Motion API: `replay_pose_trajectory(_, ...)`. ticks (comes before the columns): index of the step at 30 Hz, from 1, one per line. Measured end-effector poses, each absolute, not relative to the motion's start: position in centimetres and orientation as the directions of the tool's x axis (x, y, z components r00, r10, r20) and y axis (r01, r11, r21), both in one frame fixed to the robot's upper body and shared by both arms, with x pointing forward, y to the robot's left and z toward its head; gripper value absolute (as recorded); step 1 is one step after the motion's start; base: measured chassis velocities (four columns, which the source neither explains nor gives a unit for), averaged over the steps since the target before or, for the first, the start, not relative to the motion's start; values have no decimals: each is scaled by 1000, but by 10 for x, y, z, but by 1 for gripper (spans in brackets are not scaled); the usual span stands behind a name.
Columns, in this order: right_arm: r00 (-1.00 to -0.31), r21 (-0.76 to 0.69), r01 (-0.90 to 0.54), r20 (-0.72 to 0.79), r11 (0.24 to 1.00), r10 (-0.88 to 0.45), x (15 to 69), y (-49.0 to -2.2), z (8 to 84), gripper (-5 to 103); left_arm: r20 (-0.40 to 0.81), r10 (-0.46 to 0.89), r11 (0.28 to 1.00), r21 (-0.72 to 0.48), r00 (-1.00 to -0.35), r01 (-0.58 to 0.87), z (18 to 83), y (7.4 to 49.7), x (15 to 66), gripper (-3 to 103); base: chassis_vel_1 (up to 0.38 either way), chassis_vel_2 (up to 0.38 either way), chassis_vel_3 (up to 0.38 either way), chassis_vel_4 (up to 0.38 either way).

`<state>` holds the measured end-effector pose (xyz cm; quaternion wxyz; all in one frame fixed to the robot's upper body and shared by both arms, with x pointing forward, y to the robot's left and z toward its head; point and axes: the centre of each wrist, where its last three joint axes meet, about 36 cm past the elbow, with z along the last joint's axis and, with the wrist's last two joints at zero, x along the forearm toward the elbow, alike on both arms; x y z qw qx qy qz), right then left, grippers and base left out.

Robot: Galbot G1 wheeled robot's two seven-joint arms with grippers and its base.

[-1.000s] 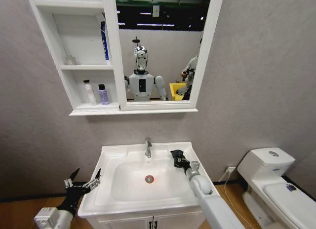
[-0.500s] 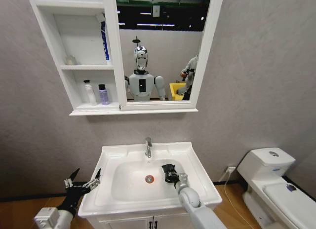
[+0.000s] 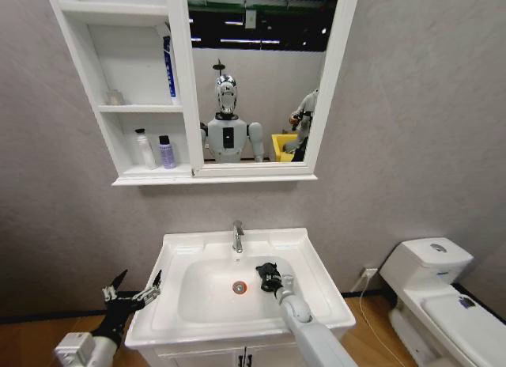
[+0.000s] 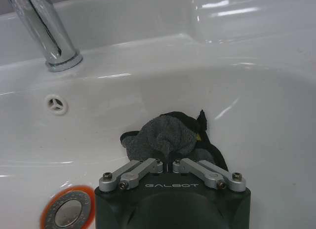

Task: Move facial cleanser and shampoo from washbasin to cabinet, then wipe washbasin with towel.

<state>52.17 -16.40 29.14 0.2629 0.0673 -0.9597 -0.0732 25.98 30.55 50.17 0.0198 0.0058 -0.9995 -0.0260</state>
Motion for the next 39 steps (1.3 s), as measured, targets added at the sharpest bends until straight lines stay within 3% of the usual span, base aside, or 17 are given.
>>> replay_pose_trajectory(9, -785, 279, -110, 564, 954, -255, 536, -112, 290, 3, 39, -13, 999, 52, -999, -11, 502, 305, 260, 100, 0, 0, 0, 0)
replay_pose_trajectory(20, -756, 308, -228, 542, 924, -367, 534, -22, 297, 3, 39, -13, 999, 52, -999, -11, 502, 305, 260, 100, 0, 0, 0, 0)
replay_pose_trajectory(24, -752, 311, -236, 542, 921, -376, 526, -12, 296, 3, 39, -13, 999, 52, -999, -11, 502, 305, 260, 100, 0, 0, 0, 0)
replay_pose_trajectory(27, -757, 304, -234, 539, 924, -369, 520, -18, 298, 3, 39, -13, 999, 52, -999, -11, 502, 305, 260, 100, 0, 0, 0, 0)
replay_pose_trajectory(32, -788, 233, -155, 557, 960, -262, 518, -97, 300, 3, 39, -13, 999, 52, -999, -11, 502, 305, 260, 100, 0, 0, 0, 0)
replay_pose_trajectory(39, -805, 212, -118, 551, 970, -219, 512, -144, 306, 3, 39, -13, 999, 52, -999, -11, 502, 305, 260, 100, 0, 0, 0, 0)
